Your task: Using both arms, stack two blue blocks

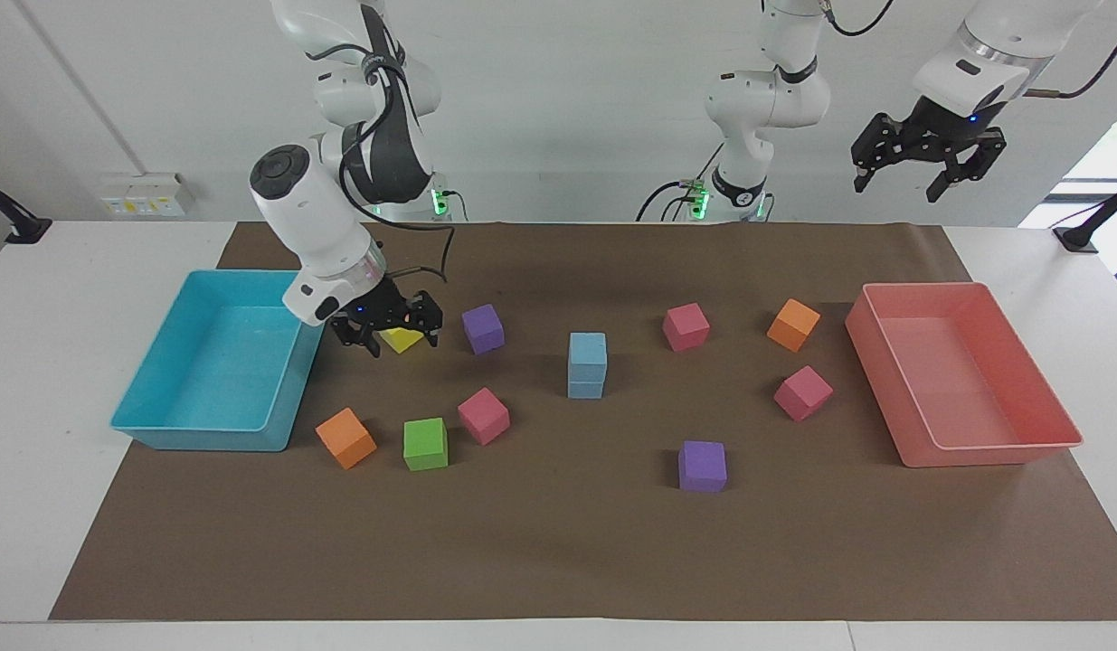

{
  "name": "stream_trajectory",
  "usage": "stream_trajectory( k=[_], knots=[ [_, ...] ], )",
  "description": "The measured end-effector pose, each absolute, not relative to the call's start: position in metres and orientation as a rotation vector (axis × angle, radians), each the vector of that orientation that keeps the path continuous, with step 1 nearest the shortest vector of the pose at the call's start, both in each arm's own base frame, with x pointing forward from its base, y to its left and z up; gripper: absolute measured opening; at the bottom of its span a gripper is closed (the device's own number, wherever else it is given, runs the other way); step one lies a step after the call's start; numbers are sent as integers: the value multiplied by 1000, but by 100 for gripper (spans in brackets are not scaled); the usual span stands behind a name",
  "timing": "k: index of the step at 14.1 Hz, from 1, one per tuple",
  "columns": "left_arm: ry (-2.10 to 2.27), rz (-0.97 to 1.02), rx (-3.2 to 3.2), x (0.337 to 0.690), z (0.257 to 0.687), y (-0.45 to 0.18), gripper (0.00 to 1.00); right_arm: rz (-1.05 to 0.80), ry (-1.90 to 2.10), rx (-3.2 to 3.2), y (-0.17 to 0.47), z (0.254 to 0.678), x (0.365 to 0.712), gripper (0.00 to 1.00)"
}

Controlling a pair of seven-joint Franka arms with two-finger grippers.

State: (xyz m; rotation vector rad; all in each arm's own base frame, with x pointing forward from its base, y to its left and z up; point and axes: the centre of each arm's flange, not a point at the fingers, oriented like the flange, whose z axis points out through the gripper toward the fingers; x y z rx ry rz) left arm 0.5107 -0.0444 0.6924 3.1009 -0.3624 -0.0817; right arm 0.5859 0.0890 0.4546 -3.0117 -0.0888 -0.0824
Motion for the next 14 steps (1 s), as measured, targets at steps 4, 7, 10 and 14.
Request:
stream_trajectory(
  k=[4, 7, 10, 14],
  knots=[
    [-340, -100, 3102, 510, 691, -37, 100, -104, 26, -3129, 82, 511, 580, 100],
    [-339, -107, 3102, 510, 691, -36, 100, -125, 63, -3133, 72, 552, 570, 100],
    [-337, -107, 3102, 510, 691, -36, 100, -148, 110, -3127, 52, 584, 556, 100],
    [-338, -107, 3102, 510, 691, -36, 100, -103, 161, -3131, 31, 626, 542, 100]
  ],
)
